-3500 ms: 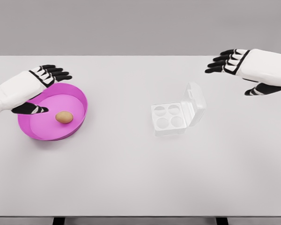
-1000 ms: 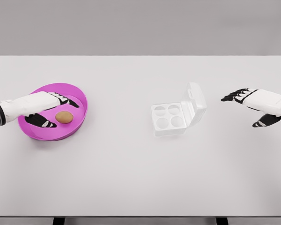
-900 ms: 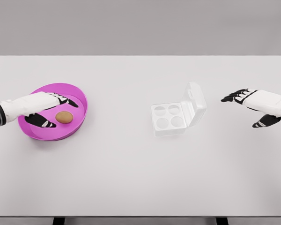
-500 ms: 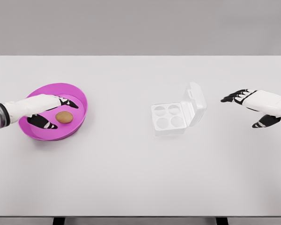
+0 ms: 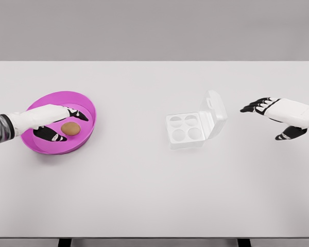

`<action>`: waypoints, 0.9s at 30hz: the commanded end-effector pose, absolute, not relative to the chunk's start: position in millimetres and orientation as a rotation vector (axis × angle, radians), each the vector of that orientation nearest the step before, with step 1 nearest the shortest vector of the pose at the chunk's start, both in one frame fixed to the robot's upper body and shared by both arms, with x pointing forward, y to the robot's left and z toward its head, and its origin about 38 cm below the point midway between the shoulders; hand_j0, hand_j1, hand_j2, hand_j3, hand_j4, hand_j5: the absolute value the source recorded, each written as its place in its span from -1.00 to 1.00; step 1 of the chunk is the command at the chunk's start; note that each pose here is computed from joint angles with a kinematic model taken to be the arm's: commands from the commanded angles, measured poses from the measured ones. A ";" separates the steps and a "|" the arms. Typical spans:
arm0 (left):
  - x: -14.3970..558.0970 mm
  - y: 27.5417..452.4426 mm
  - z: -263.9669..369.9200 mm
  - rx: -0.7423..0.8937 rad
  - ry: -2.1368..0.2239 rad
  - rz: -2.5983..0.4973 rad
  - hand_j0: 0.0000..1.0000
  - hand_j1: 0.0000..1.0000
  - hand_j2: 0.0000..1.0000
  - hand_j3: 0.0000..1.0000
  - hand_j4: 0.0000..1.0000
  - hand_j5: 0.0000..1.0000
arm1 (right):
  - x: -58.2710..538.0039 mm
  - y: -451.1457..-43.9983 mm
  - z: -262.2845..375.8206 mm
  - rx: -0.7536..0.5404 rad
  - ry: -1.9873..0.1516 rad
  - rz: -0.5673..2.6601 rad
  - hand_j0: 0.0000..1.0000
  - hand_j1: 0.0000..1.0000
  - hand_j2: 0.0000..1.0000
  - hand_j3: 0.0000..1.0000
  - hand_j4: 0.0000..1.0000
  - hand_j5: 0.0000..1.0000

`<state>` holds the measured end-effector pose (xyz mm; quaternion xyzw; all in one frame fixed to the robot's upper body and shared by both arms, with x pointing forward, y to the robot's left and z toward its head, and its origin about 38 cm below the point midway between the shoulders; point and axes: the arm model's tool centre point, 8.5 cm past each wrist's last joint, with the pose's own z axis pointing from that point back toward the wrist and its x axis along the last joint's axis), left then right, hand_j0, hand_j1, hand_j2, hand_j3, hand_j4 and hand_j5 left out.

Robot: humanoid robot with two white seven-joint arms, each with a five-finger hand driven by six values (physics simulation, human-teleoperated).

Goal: Pack egg into the box and close the box lid

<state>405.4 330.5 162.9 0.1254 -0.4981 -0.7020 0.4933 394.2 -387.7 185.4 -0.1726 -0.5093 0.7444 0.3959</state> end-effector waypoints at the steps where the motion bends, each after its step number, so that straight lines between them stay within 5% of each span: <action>1: 405.5 330.8 162.4 0.302 -1.207 -1.700 0.57 0.57 0.57 0.57 0.57 0.57 | 394.6 -388.2 186.5 -0.437 -1.295 1.880 1.00 1.00 1.00 1.00 1.00 1.00; 27: 406.7 325.8 156.1 0.285 -1.208 -1.685 0.50 0.50 0.50 0.50 0.50 0.50 | 393.9 -394.6 188.7 -0.449 -1.277 1.882 1.00 1.00 1.00 1.00 1.00 1.00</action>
